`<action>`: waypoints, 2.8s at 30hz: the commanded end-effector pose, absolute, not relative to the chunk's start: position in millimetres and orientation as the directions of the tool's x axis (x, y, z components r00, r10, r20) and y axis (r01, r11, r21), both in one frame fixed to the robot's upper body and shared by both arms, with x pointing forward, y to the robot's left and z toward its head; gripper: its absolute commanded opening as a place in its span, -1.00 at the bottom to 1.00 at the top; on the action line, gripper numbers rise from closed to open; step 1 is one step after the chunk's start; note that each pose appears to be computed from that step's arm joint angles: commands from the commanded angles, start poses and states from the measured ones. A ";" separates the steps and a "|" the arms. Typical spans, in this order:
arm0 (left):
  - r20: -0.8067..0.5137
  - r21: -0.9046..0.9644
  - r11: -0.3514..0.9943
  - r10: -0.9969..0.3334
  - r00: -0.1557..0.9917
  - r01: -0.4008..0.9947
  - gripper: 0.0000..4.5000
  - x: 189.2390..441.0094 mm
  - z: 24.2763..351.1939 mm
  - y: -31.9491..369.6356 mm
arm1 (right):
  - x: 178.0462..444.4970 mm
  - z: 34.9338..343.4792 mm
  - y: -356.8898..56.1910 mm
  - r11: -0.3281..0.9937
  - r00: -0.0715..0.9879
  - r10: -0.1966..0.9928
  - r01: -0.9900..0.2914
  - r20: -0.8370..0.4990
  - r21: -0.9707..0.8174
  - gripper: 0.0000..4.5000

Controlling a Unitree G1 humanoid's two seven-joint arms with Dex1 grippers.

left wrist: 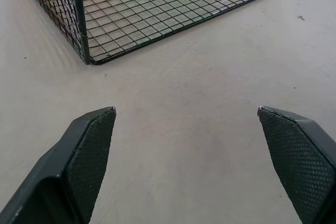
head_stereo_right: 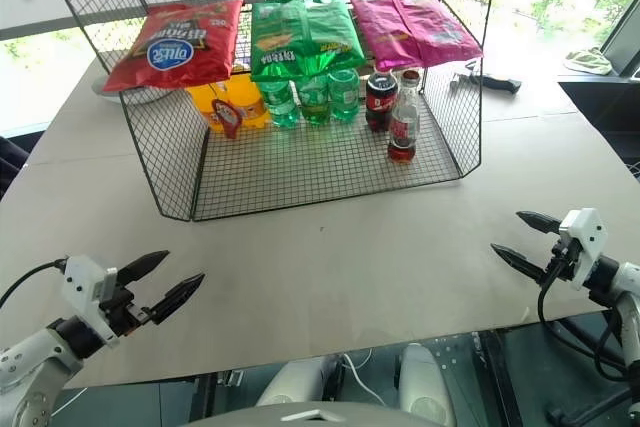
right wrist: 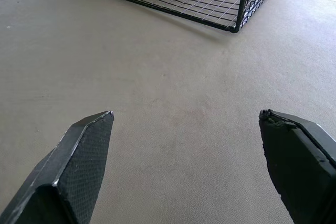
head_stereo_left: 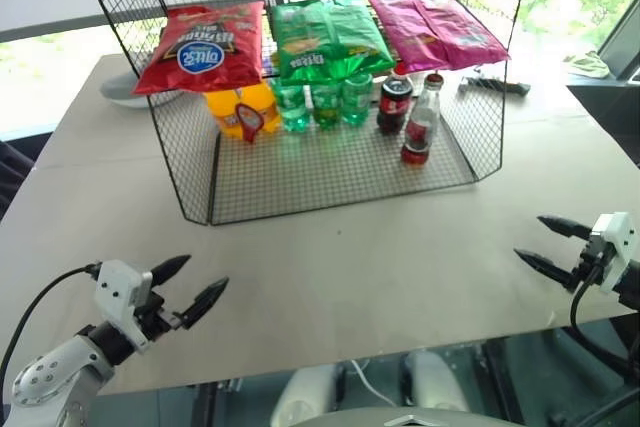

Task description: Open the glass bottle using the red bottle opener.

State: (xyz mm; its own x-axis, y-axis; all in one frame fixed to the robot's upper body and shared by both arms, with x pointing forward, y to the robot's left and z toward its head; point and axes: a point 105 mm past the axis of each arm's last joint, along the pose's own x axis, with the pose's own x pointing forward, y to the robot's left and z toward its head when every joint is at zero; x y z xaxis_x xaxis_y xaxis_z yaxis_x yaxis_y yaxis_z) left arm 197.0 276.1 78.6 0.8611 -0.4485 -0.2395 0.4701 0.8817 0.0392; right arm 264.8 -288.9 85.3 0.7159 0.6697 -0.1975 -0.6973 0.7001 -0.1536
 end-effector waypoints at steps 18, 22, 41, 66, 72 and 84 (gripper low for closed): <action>-0.255 0.008 0.866 -0.482 0.838 0.500 1.00 190.7 74.1 267.3 | 264.3 98.3 -283.0 0.686 0.710 0.681 -0.704 -0.180 -0.182 0.98; -0.230 -0.005 0.868 -0.484 0.844 0.496 1.00 197.9 76.2 262.7 | 268.1 97.8 -277.3 0.682 0.706 0.688 -0.708 -0.168 -0.183 0.98; 0.246 0.022 0.931 -0.359 0.900 0.365 1.00 303.8 149.5 198.6 | 254.0 171.9 -130.7 0.546 0.517 0.835 -0.822 0.185 -0.165 0.98; 0.405 0.061 0.955 -0.290 0.867 0.290 0.46 364.5 194.9 205.6 | 251.3 195.9 -97.0 0.549 0.489 0.822 -0.815 0.290 -0.182 1.00; 0.403 0.053 0.953 -0.293 0.867 0.297 -0.58 360.6 191.5 208.0 | 249.9 201.2 -95.6 0.550 0.483 0.820 -0.813 0.306 -0.191 1.00; 0.434 -0.003 0.926 -0.339 0.835 0.377 -0.98 348.1 202.2 206.4 | 251.9 200.4 -89.1 0.519 0.453 0.839 -0.832 0.301 -0.196 1.00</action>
State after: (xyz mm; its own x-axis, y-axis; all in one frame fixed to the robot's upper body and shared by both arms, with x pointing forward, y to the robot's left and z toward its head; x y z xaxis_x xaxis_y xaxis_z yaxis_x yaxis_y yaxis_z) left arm 355.7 205.9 181.4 0.8705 -0.3268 0.3680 0.3575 0.9338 -0.0165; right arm 254.5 -91.7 191.0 0.4793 0.8345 0.2719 -0.8317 0.5307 -0.1629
